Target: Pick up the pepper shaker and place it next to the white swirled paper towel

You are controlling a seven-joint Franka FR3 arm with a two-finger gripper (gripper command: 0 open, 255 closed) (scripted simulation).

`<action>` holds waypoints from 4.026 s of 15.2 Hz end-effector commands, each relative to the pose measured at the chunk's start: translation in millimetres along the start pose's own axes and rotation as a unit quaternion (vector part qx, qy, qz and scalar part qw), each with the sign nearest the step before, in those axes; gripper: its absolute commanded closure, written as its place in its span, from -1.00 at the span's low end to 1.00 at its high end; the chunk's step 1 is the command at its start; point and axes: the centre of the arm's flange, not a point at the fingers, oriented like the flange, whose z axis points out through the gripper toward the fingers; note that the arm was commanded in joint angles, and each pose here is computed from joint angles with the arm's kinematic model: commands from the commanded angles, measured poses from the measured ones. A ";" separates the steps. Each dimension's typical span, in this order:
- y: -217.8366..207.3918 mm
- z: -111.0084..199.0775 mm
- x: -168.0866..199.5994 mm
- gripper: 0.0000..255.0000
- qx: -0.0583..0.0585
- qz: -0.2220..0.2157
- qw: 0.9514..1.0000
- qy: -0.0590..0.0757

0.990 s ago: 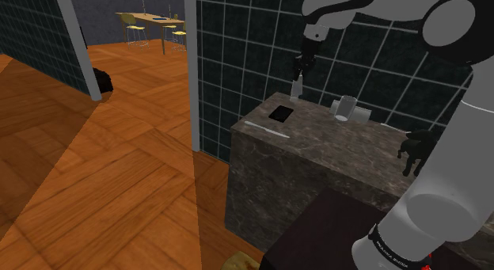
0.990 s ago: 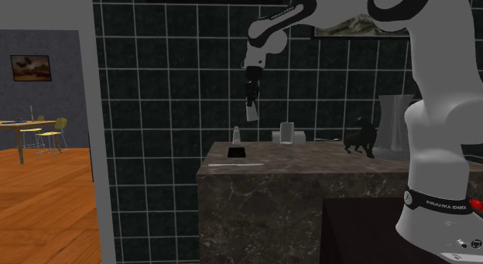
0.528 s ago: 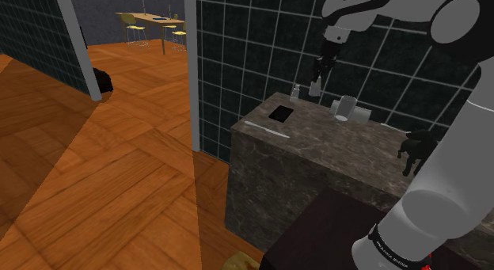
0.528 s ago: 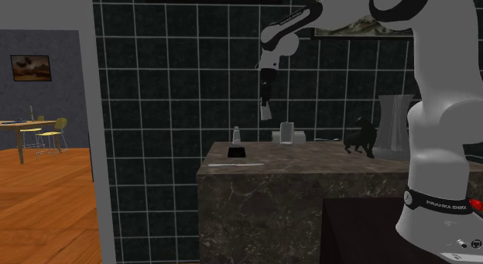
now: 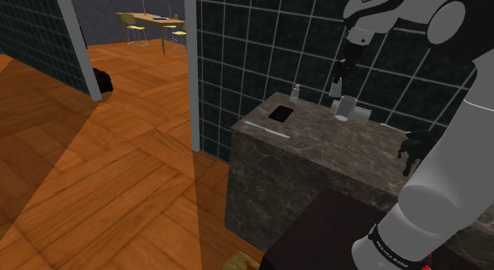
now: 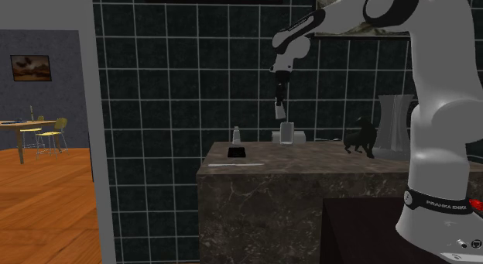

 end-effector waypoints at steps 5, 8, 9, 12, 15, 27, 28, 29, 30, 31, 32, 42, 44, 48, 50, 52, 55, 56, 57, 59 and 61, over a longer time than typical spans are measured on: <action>67.0 -6.3 -42.1 1.00 0.000 -0.001 1.000 0.000; 100.7 -9.6 -62.5 1.00 0.000 -0.001 1.000 0.000; 112.0 -10.7 -69.3 1.00 0.000 -0.001 1.000 0.000; 145.7 -14.1 -89.8 1.00 0.000 -0.001 1.000 0.000; 179.5 -17.4 -110.2 1.00 0.000 -0.001 1.000 0.000; 222.9 25.8 -139.3 1.00 0.000 -0.001 1.000 0.000; 223.1 31.1 -139.7 1.00 0.000 -0.001 1.000 0.000; 223.3 36.3 -140.1 1.00 0.000 -0.001 1.000 0.000; 223.5 41.6 -140.6 1.00 0.000 -0.001 1.000 0.000; 223.8 46.8 -141.0 1.00 0.000 -0.001 1.000 0.000; 224.0 52.1 -141.5 1.00 0.000 -0.001 1.000 0.000; 226.3 104.7 -145.9 1.00 0.000 -0.001 1.000 0.000; 226.7 115.2 -146.8 1.00 0.000 -0.001 1.000 0.000; 227.7 136.2 -148.6 1.00 0.000 -0.001 1.000 0.000; 228.1 146.7 -149.5 1.00 0.000 -0.001 1.000 0.000; 228.2 148.1 -149.6 1.00 0.000 -0.001 1.000 0.000; 228.2 148.1 -149.6 1.00 0.000 -0.001 1.000 0.000; 228.2 148.1 -149.6 1.00 0.000 -0.001 1.000 0.000; 228.2 148.1 -149.6 1.00 0.000 -0.001 1.000 0.000; 228.2 148.1 -149.6 -1.00 0.000 -0.001 1.000 0.000; 228.2 148.1 -149.6 -1.00 0.000 -0.001 1.000 0.000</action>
